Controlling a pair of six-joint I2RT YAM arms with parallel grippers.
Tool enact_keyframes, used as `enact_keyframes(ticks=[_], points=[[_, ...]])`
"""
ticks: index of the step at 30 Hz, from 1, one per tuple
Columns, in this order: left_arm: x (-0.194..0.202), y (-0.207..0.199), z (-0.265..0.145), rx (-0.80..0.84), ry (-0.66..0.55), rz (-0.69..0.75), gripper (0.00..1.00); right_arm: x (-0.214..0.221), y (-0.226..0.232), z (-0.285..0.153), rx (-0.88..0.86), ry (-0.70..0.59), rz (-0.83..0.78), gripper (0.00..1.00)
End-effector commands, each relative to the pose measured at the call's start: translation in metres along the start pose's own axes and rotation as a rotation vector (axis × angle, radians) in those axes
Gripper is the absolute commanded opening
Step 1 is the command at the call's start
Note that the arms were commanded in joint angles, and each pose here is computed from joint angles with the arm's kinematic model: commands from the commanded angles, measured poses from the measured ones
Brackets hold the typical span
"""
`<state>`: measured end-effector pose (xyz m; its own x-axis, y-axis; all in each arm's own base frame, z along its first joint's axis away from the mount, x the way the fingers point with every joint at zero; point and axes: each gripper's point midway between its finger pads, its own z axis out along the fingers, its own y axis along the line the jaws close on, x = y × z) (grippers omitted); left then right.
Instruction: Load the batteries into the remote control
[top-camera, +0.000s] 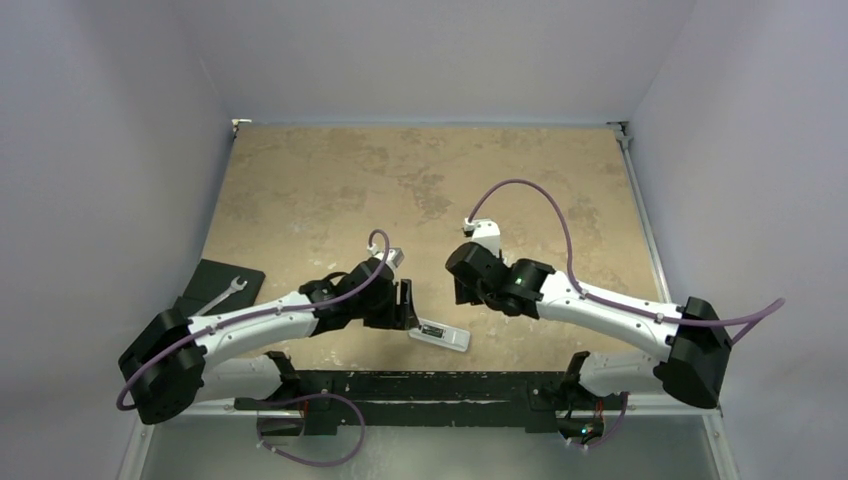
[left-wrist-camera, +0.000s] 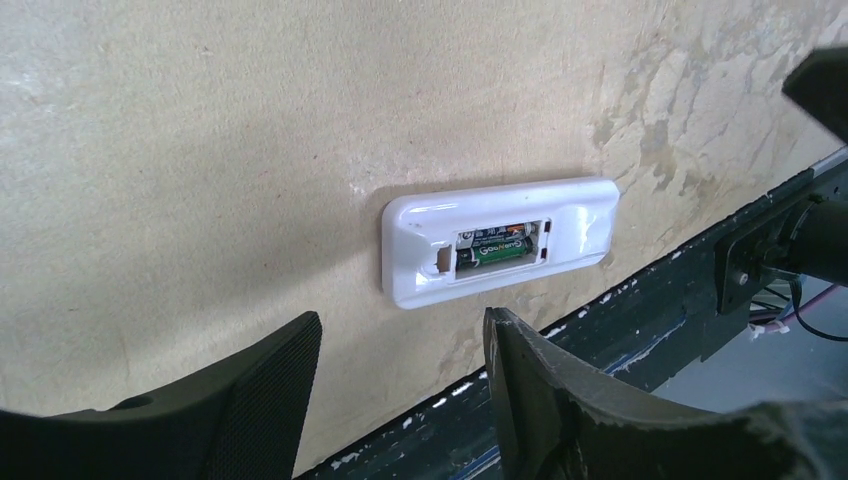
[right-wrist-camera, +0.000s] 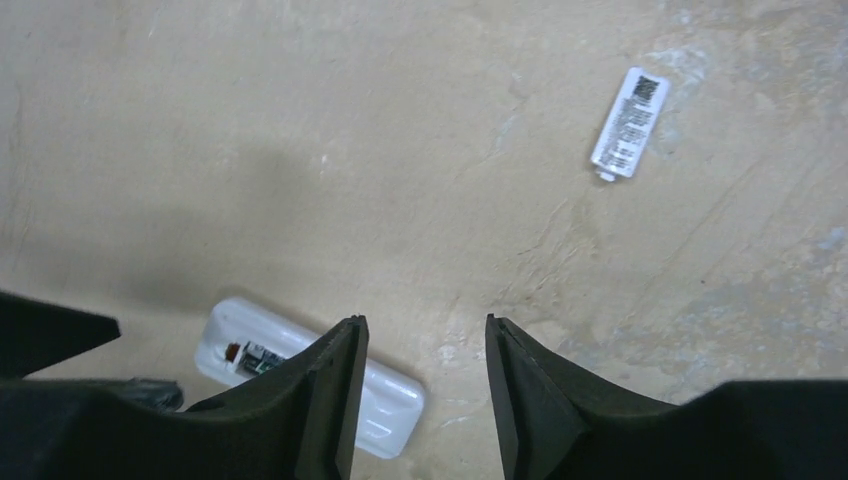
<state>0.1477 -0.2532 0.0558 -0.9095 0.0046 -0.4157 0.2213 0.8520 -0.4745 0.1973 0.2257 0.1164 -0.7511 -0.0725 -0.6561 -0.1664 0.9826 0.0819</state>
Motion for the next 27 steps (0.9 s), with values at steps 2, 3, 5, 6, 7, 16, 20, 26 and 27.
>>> enact_keyframes(ticks=[2, 3, 5, 6, 7, 16, 20, 26, 27], points=[[-0.021, -0.007, -0.018, -0.009, -0.073, 0.041, 0.61, -0.022, -0.03, 0.001, 0.083, -0.053, 0.031, 0.62], [-0.022, -0.006, -0.02, -0.016, -0.078, 0.046, 0.61, -0.025, -0.034, 0.002, 0.095, -0.058, 0.039, 0.65], [-0.023, -0.005, -0.023, -0.024, -0.084, 0.049, 0.62, -0.031, -0.043, 0.005, 0.113, -0.068, 0.049, 0.68], [-0.024, -0.005, -0.025, -0.025, -0.088, 0.05, 0.62, -0.034, -0.046, 0.006, 0.118, -0.073, 0.056, 0.69], [-0.024, -0.004, -0.026, -0.028, -0.09, 0.051, 0.62, -0.036, -0.05, 0.008, 0.126, -0.075, 0.06, 0.7], [-0.021, 0.002, -0.031, -0.042, -0.097, 0.053, 0.62, -0.044, -0.087, 0.033, 0.208, -0.054, 0.129, 0.75], [-0.02, 0.004, -0.03, -0.044, -0.096, 0.055, 0.62, -0.045, -0.097, 0.049, 0.239, -0.034, 0.157, 0.75], [-0.02, 0.004, -0.03, -0.044, -0.097, 0.055, 0.62, -0.041, -0.106, 0.071, 0.282, 0.003, 0.204, 0.73], [-0.019, 0.005, -0.03, -0.045, -0.095, 0.055, 0.62, -0.039, -0.106, 0.075, 0.282, 0.011, 0.209, 0.72]])
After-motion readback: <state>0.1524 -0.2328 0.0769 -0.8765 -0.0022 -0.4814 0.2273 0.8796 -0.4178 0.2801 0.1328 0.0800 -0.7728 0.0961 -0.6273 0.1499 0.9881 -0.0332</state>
